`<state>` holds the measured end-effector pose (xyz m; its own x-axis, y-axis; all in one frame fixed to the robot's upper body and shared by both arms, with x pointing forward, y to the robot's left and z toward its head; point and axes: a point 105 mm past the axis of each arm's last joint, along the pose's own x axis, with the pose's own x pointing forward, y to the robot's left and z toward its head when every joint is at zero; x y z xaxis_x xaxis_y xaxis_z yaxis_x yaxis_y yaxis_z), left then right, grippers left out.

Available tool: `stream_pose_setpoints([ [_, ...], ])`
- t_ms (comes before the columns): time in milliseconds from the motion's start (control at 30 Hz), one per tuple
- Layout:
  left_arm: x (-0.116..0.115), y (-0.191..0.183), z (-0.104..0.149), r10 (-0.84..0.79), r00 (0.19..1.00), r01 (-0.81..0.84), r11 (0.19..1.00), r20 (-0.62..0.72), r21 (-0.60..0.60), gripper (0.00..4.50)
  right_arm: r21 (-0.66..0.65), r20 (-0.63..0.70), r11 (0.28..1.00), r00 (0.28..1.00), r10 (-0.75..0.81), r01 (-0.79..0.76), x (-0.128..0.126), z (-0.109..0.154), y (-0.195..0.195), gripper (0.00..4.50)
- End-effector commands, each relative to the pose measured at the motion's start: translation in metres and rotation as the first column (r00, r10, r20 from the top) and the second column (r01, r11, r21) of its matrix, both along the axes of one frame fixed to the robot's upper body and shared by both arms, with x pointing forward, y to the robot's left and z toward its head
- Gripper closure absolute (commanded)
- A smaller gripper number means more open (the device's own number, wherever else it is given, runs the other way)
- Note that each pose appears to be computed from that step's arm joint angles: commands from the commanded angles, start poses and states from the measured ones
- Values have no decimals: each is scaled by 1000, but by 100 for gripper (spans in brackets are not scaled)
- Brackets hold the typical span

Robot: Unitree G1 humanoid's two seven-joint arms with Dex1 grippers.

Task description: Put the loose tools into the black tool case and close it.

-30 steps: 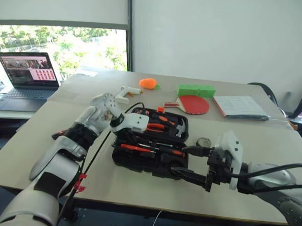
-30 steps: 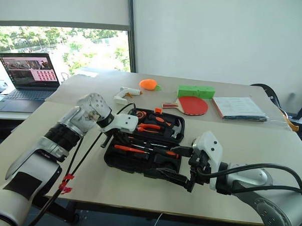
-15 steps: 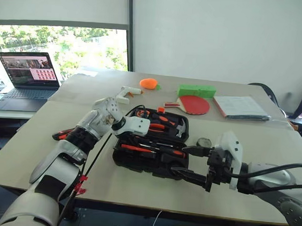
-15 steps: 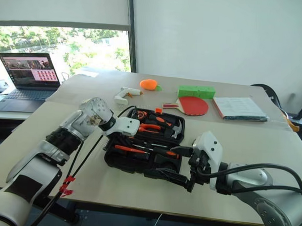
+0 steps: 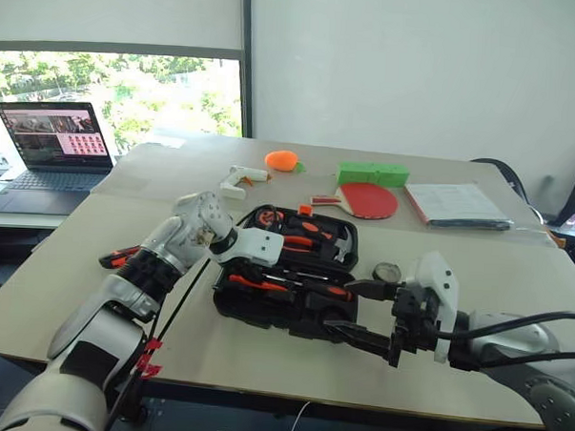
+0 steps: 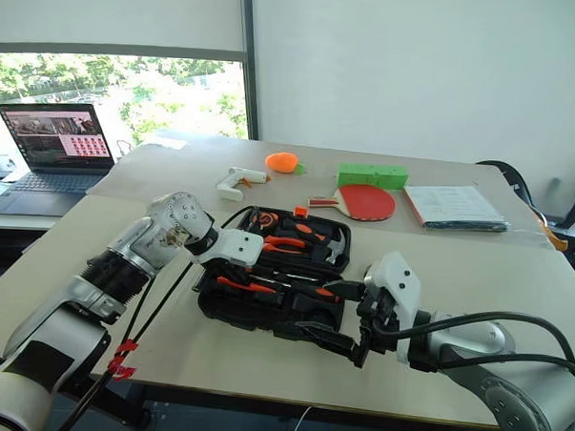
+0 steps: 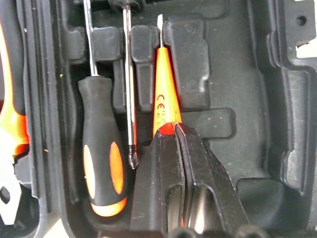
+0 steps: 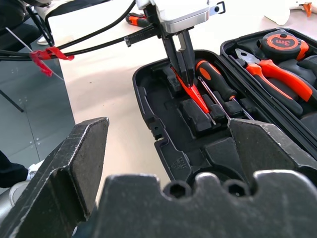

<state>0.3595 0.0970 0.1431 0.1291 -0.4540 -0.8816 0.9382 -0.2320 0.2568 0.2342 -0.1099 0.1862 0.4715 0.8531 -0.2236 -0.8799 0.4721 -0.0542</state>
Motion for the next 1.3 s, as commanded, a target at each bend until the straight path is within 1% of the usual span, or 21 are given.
stream_pose_setpoints([
  [33,3,-2,11,46,999,-47,998,-21,-42,443,9,52,1000,999,8,-8,0,9,1,0],
  [167,12,-5,28,71,997,-71,995,-3,-73,443,7,49,1000,999,10,-11,0,8,1,0],
  [267,17,-4,33,80,997,-78,994,17,-75,443,7,49,1000,999,10,-10,0,8,1,0],
  [433,19,-7,39,88,996,-88,990,-5,-108,443,4,44,1000,999,10,-10,0,7,1,0],
  [533,18,-7,38,83,997,-83,991,-10,-104,443,2,41,1000,999,8,-8,-1,6,0,0],
  [700,16,-4,23,73,997,-74,995,-16,-68,443,0,41,1000,999,5,-5,-1,6,0,0],
  [867,13,-3,16,70,997,-72,995,-25,-62,443,-1,40,1000,999,4,-4,-1,6,-1,0],
  [1033,15,0,9,74,997,-74,996,-3,-41,443,-1,37,1000,999,6,-6,-1,6,-1,0],
  [1200,15,-3,9,78,997,-79,995,-10,-65,443,3,32,1000,999,9,-9,-2,6,-1,0],
  [1267,16,-3,12,79,997,-78,994,0,-78,443,3,31,1000,999,11,-11,-2,6,-1,0],
  [1300,18,-5,18,87,996,-87,991,-3,-103,443,3,30,1000,999,11,-11,-2,6,-1,0],
])
